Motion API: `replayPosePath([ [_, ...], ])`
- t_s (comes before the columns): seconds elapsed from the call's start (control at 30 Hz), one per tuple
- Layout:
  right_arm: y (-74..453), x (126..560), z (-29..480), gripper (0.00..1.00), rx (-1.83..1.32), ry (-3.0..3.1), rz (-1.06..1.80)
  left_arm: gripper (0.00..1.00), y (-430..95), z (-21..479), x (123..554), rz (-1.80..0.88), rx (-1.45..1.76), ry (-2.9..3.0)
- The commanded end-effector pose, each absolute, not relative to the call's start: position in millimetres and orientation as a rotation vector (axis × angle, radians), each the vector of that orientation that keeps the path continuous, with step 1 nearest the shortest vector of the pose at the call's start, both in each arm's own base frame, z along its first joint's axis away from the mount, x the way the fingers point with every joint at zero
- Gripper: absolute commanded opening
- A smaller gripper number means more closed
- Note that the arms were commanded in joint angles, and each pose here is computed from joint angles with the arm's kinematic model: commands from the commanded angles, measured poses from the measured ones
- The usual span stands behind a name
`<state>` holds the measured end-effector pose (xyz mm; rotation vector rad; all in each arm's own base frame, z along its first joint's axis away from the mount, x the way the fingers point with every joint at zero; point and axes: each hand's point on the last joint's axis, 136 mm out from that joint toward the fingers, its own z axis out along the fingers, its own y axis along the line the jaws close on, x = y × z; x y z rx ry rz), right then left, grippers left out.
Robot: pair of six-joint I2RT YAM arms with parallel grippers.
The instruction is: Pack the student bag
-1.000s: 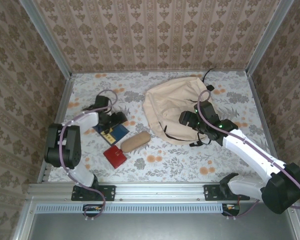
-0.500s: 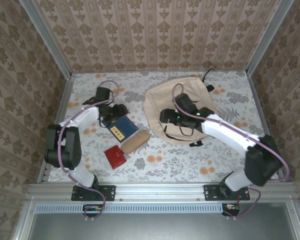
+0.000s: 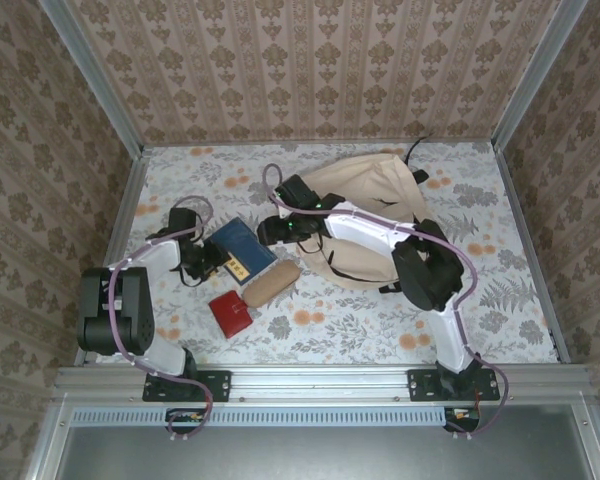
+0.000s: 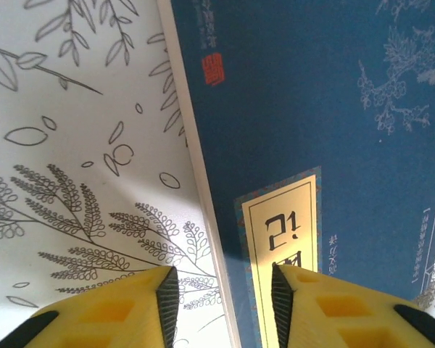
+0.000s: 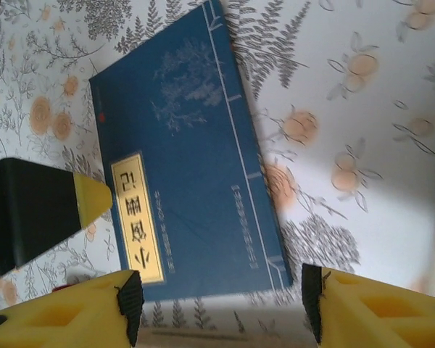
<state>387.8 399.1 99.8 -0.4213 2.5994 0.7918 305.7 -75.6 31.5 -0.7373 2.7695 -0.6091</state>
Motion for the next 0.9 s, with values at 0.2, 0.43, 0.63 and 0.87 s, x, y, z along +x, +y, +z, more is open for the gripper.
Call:
replayPosePath([
  [0.2, 413, 393, 44, 0.59, -0.558, 2.700, 0.725, 0.32, -91, 25, 308, -0.754, -0.745, 2.756],
  [0.43, 411, 389, 20, 0.57, -0.514, 2.774, 0.710, 0.31, -99, 15, 307, -0.769, -0.738, 2.787],
  [0.63, 420, 378, 12, 0.56, -0.562, 2.802, 0.803, 0.30, -110, 10, 308, -0.791, -0.703, 2.808],
  [0.87, 439, 366, 38, 0.53, -0.609, 2.781, 1.027, 0.26, -124, 6, 311, -0.830, -0.668, 2.825],
])
